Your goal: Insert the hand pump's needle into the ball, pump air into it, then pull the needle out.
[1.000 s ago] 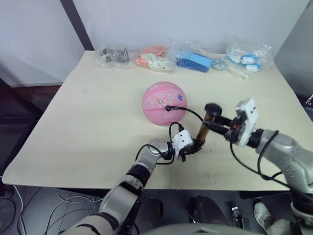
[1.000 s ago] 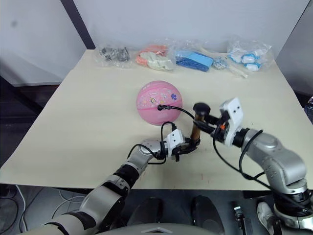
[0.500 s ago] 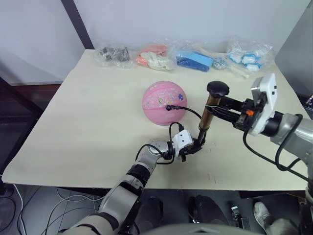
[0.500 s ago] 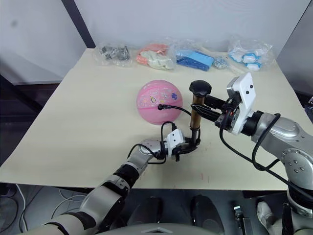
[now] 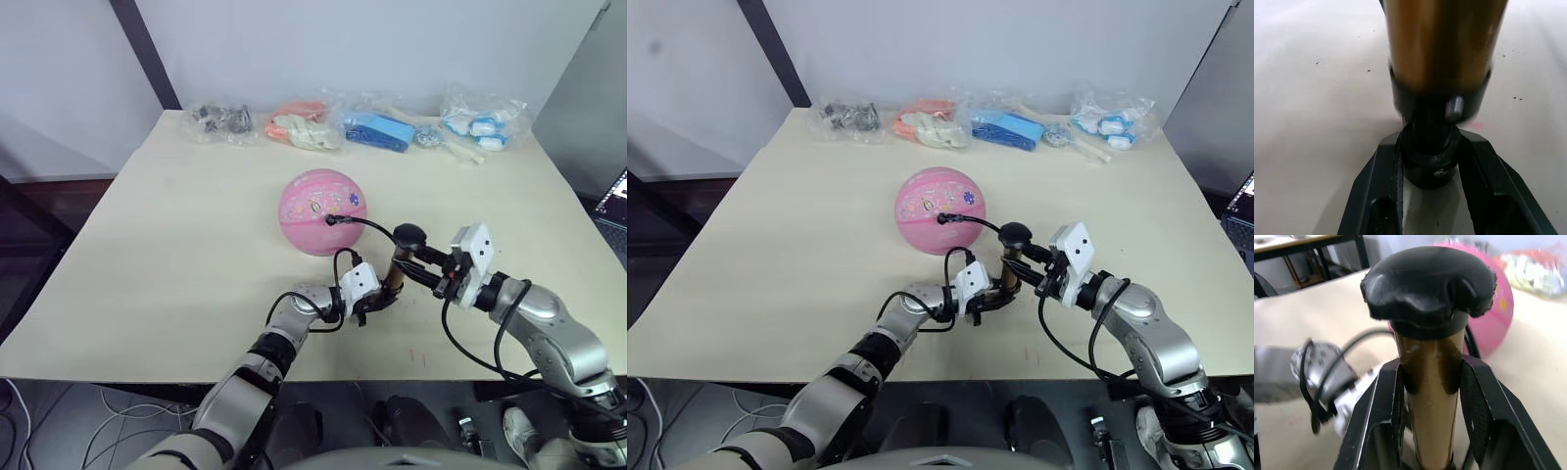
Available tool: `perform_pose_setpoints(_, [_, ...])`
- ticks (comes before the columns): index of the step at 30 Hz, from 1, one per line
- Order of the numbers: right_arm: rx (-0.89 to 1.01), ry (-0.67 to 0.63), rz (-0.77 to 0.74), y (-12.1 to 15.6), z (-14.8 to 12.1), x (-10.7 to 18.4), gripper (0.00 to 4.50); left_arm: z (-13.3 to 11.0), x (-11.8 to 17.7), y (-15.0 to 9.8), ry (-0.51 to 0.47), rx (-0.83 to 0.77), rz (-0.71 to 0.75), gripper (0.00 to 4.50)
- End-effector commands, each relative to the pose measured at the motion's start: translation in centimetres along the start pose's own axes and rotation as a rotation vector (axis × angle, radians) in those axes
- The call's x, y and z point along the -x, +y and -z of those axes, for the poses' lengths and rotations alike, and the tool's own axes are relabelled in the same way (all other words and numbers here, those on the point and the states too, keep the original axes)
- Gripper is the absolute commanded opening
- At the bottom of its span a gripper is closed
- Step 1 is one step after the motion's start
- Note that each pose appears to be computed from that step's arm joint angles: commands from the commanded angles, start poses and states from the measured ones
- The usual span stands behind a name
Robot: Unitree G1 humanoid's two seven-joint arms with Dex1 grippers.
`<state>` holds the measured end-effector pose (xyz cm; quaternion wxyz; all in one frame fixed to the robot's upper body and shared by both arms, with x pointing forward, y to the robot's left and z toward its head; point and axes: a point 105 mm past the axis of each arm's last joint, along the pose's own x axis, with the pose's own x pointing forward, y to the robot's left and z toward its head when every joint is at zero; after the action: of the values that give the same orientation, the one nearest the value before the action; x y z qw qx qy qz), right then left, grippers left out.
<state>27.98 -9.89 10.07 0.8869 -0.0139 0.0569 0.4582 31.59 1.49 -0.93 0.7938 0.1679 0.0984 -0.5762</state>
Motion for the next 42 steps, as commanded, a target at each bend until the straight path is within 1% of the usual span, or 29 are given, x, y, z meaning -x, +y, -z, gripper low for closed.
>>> perform_pose_setpoints(1, [-0.182, 0.29, -0.047, 2.0, 9.3, 0.7, 1.06, 5.2, 2.0, -1.6, 0.171, 0.121, 0.019, 1.11])
perform_pose_setpoints(3, [-0.18, 0.288, -0.048, 1.9, 9.4, 0.5, 1.06, 4.7, 2.0, -1.5, 0.148, 0.122, 0.016, 1.11])
perform_pose_setpoints(6, [-0.163, 0.263, -0.037, 1.1, 8.5, 0.1, 1.06, 3.7, 2.0, -1.3, 0.108, 0.119, 0.007, 1.11])
perform_pose_setpoints(9, [-0.148, 0.266, -0.038, 0.7, 8.4, 0.0, 1.06, 2.8, 1.9, -1.3, 0.067, 0.12, 0.0, 1.11])
perform_pose_setpoints(15, [-0.132, 0.238, -0.04, 0.5, 7.2, -0.3, 1.06, 1.3, 2.0, -0.9, 0.015, 0.116, -0.023, 1.11])
perform_pose_setpoints(21, [-0.119, 0.212, -0.039, 0.6, 6.2, -0.5, 1.06, 0.5, 2.2, -0.5, -0.007, 0.144, -0.021, 1.11])
perform_pose_setpoints(22, [-0.116, 0.21, -0.039, 0.6, 6.1, -0.5, 1.06, 0.2, 2.3, -0.4, -0.017, 0.147, -0.025, 1.91])
perform_pose_setpoints(23, [-0.114, 0.206, -0.037, 0.6, 5.9, -0.5, 1.06, -0.1, 2.5, -0.3, -0.032, 0.157, -0.02, 2.12])
perform_pose_setpoints(24, [-0.113, 0.203, -0.036, 0.6, 5.7, -0.6, 1.06, -0.4, 2.7, -0.4, -0.044, 0.162, -0.011, 2.12])
perform_pose_setpoints(25, [-0.111, 0.2, -0.036, 0.6, 5.6, -0.6, 1.06, -0.7, 2.9, -0.4, -0.055, 0.159, -0.007, 2.78])
perform_pose_setpoints(27, [-0.102, 0.19, -0.036, 0.6, 5.1, -0.7, 1.06, -1.7, 3.8, -0.1, -0.098, 0.161, -0.012, 3.49])
perform_pose_setpoints(28, [-0.096, 0.184, -0.036, 0.6, 4.8, -0.8, 1.06, -2.3, 4.4, 0.1, -0.116, 0.155, -0.019, 3.68])
perform_pose_setpoints(33, [-0.07, 0.135, -0.031, 0.5, 2.4, -0.7, 1.06, -5.0, 8.4, 0.4, -0.212, 0.157, -0.013, 3.72])
perform_pose_setpoints(37, [-0.052, 0.126, -0.03, 0.6, 1.3, -0.4, 1.06, -6.2, 10.1, 0.2, -0.239, 0.162, -0.011, 3.72])
perform_pose_setpoints(40, [-0.008, 0.088, -0.037, 0.7, -1.7, -0.1, 1.06, -8.1, 13.7, -0.3, -0.3, 0.189, 0.018, 3.72])
perform_pose_setpoints(42, [0.01, 0.085, -0.045, 1.0, -3.0, 0.2, 1.06, -8.6, 15.3, -0.7, -0.311, 0.196, 0.032, 3.72])
